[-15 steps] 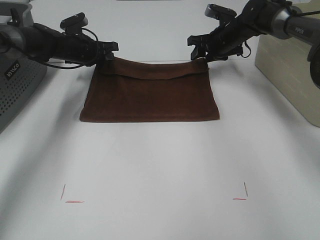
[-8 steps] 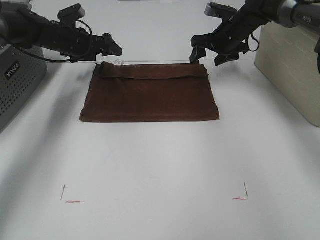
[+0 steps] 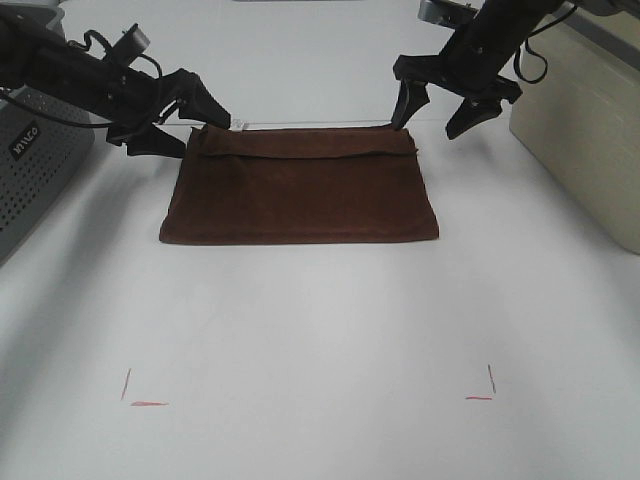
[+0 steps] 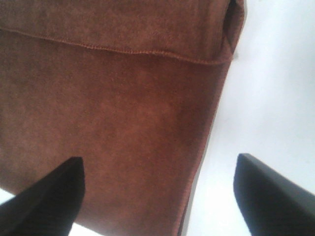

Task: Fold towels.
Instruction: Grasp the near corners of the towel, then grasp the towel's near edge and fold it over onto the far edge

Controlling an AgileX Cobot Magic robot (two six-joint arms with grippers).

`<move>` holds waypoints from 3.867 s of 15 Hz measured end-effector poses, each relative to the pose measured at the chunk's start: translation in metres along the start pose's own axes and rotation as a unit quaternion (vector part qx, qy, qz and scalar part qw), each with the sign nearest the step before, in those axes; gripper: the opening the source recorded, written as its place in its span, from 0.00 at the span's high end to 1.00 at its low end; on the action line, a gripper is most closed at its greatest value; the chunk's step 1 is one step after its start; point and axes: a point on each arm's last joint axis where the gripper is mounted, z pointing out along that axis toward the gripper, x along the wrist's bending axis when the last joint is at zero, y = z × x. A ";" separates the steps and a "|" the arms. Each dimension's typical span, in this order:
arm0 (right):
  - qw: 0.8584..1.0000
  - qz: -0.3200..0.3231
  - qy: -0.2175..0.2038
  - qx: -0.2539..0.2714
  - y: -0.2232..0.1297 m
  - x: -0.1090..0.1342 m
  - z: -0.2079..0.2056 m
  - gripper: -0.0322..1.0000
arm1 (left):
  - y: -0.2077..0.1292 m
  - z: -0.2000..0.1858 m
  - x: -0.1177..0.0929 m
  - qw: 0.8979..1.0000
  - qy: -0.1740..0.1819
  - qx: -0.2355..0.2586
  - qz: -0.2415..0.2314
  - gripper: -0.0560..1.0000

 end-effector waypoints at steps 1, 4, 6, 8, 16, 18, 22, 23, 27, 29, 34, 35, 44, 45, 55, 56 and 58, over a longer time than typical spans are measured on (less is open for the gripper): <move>1.000 0.000 0.001 0.006 -0.001 0.001 -0.001 0.22 | -0.005 -0.005 -0.003 1.000 0.001 0.007 -0.010 0.08; 1.000 0.007 0.003 0.016 -0.005 0.001 -0.001 0.22 | -0.029 -0.020 -0.005 0.999 0.033 0.009 -0.040 0.08; 0.998 0.033 0.031 0.052 -0.022 -0.002 0.004 0.23 | -0.054 -0.031 -0.005 0.996 0.059 0.014 -0.063 0.08; 0.994 0.052 0.061 0.080 -0.043 -0.005 0.004 0.23 | -0.072 -0.032 0.001 0.994 0.073 0.036 -0.074 0.08; 0.993 0.060 0.080 0.067 -0.090 -0.013 0.035 0.23 | -0.085 -0.030 0.008 0.992 0.088 0.055 -0.077 0.08; 0.993 0.060 0.080 0.062 -0.089 -0.013 0.035 0.23 | -0.084 -0.030 0.009 0.992 0.091 0.051 -0.076 0.08; 0.994 0.058 0.075 0.048 -0.087 -0.014 0.036 0.23 | -0.081 -0.030 0.011 0.991 0.104 0.028 -0.079 0.08; 0.994 0.058 0.074 0.047 -0.087 -0.015 0.038 0.23 | -0.080 -0.030 0.012 0.991 0.105 0.024 -0.081 0.08; 0.992 0.064 0.095 0.050 -0.088 -0.018 0.055 0.23 | -0.085 -0.017 0.017 0.992 0.090 0.026 -0.084 0.09; 0.991 0.073 0.105 0.047 -0.088 -0.018 0.059 0.23 | -0.087 -0.010 0.012 0.994 0.078 0.026 -0.067 0.09; 0.991 0.079 0.106 0.032 -0.085 -0.018 0.060 0.23 | -0.090 0.004 -0.002 0.996 0.078 0.019 -0.036 0.09; 0.991 0.076 0.105 0.031 -0.085 -0.018 0.060 0.24 | -0.091 0.007 -0.005 0.996 0.078 0.018 -0.034 0.09; 0.989 0.087 0.113 0.033 -0.085 -0.021 0.072 0.55 | -0.102 0.031 -0.007 0.994 0.076 0.015 -0.077 0.63; 0.991 0.083 0.102 0.037 -0.086 -0.023 0.072 0.68 | -0.103 0.032 -0.006 0.994 0.077 0.019 -0.074 0.78; 0.989 0.101 0.072 0.086 -0.120 -0.020 0.055 0.97 | -0.104 -0.006 -0.025 0.990 0.098 0.101 -0.018 0.91; 0.988 0.105 0.069 0.091 -0.129 -0.019 0.053 0.97 | -0.111 -0.010 -0.026 0.988 0.100 0.112 -0.024 0.91; 0.985 0.119 0.075 0.098 -0.152 -0.015 0.049 0.97 | -0.141 -0.021 -0.022 0.983 0.114 0.138 -0.038 0.91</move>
